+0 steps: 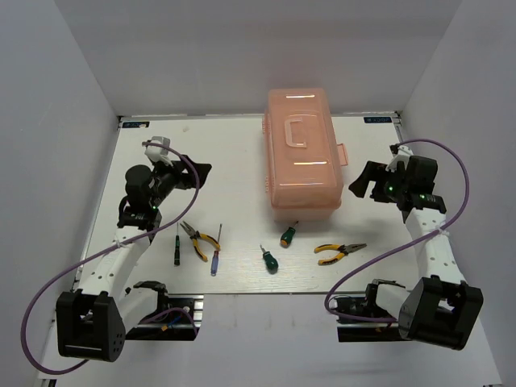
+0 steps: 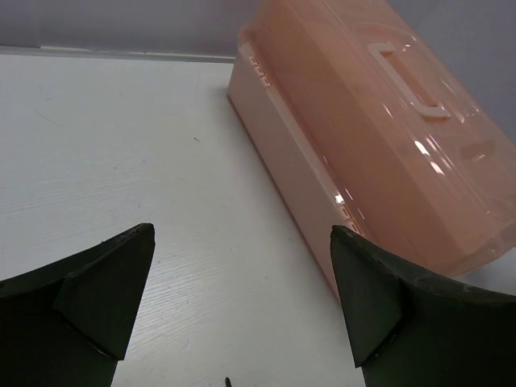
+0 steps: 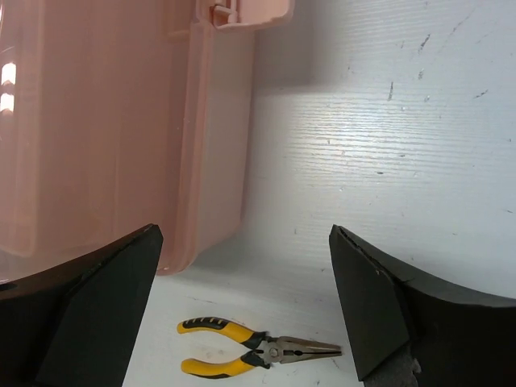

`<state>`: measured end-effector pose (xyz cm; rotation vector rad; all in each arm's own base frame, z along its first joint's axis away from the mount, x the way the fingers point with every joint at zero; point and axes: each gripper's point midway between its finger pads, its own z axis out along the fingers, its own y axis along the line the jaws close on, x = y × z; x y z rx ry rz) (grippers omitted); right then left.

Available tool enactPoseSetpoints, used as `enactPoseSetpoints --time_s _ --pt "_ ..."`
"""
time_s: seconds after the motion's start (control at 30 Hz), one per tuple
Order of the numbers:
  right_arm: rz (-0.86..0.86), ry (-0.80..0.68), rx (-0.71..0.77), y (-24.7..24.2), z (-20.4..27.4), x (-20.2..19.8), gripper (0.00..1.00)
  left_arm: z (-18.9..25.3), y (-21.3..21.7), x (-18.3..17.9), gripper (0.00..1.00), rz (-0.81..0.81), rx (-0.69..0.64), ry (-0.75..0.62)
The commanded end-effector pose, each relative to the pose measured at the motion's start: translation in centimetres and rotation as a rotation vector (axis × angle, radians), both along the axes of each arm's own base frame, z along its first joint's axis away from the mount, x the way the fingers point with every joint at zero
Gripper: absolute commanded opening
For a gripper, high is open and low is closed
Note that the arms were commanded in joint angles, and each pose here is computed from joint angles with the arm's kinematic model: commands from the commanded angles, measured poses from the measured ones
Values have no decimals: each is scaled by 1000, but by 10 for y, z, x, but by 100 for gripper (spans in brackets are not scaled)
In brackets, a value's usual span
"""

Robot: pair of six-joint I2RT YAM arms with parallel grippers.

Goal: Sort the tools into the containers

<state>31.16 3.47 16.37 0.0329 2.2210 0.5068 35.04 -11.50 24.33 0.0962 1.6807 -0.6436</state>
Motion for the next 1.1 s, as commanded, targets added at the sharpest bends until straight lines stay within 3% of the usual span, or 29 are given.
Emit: enactPoseSetpoints --time_s 0.0,0.33,0.43,0.5,0.57,0.67,0.7,0.73,0.77,0.8,0.93,1.0,1.07 --pt "-23 -59 -29 -8 14 4 90 13 -11 -5 100 -64 -36 -30" --pt "26 -128 -83 -10 30 -6 90 13 -22 -4 100 -127 -63 5" --pt "175 -194 -155 -1 40 -18 90 11 -23 -4 100 -136 -63 16" --pt "278 -208 -139 12 49 -27 90 9 -25 -4 94 -145 -71 30" --pt "313 -238 -132 18 66 -28 80 9 -26 -2 89 -155 -72 33" --pt "330 -246 -121 21 81 -27 58 9 -32 -3 76 -193 -83 42" --pt "329 -265 -128 21 92 -24 50 11 -34 -4 66 -208 -84 34" --pt "336 -278 -116 24 102 -20 31 7 -34 -3 60 -207 -84 46" --pt "335 -276 -109 24 105 -18 24 7 -36 -2 54 -220 -92 53" --pt "335 -309 -112 25 123 -15 20 7 -38 -4 40 -232 -93 54" --pt "371 -326 -38 38 143 2 17 3 -41 -1 8 -252 -94 67" --pt "403 -380 -19 48 166 9 17 3 -44 -2 2 -276 -95 64" --pt "431 -341 49 64 164 20 20 3 -48 -4 0 -307 -97 59"
